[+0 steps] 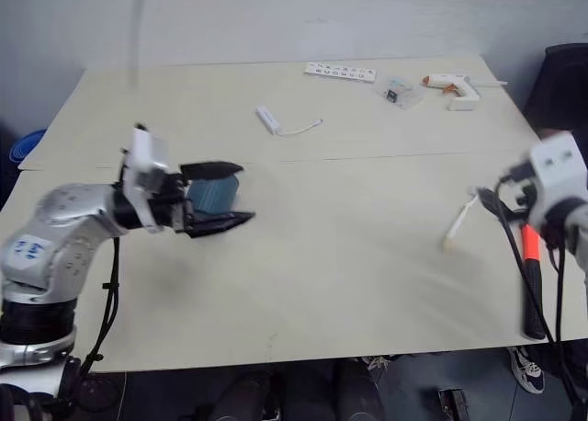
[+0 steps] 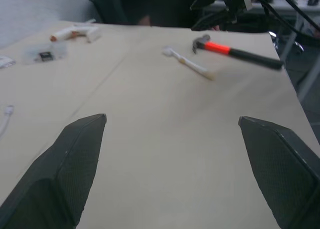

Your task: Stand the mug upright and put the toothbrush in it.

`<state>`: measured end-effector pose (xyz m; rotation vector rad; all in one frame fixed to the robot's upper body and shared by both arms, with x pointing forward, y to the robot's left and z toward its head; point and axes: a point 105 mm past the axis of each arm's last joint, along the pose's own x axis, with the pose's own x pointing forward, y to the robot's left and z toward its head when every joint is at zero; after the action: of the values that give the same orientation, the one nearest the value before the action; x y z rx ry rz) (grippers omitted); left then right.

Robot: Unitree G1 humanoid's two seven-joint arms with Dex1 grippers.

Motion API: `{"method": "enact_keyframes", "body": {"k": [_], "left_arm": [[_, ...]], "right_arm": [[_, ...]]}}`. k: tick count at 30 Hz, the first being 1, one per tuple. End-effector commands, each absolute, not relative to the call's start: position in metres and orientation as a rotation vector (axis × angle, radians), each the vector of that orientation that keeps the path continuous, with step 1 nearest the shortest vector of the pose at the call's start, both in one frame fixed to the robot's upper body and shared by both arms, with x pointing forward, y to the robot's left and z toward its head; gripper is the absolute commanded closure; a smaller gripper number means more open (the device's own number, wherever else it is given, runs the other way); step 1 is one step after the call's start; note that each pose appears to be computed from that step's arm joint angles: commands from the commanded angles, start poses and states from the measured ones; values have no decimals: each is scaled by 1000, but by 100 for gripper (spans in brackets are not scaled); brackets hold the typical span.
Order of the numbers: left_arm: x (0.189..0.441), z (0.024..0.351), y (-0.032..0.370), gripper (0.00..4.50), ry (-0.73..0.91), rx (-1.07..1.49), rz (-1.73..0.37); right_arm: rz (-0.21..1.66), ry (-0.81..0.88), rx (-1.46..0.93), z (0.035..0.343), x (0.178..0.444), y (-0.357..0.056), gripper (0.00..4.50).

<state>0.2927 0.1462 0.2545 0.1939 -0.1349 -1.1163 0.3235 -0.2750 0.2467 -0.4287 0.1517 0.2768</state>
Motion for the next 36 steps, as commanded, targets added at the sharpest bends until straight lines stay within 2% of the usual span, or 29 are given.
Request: {"method": "enact_keyframes", "body": {"k": [1,2,6,9,12,17,20,26,36], "left_arm": [[296,282,186,0,-175,119,-938],[300,283,199,0,-161,122,-871],[326,269,280,0,76,90,-434],[331,253,302,0,214,8,-313],[341,229,301,0,329,-15,-281],[361,213,272,0,361,-39,-358],[363,195,265,0,444,-28,-393],[373,196,257,0,454,-18,-392],[383,157,228,0,560,61,-488]], "right_arm": [[553,126,-392,259,311,-219,21],[624,125,-383,259,307,-205,21],[941,109,-374,261,282,-151,21],[1041,100,-397,261,274,-136,21],[1065,90,-406,259,278,-128,21],[1103,75,-408,257,280,-118,21],[1105,72,-413,256,281,-115,21],[1073,59,-412,256,281,-117,21],[1029,62,-400,253,275,-123,21]]}}
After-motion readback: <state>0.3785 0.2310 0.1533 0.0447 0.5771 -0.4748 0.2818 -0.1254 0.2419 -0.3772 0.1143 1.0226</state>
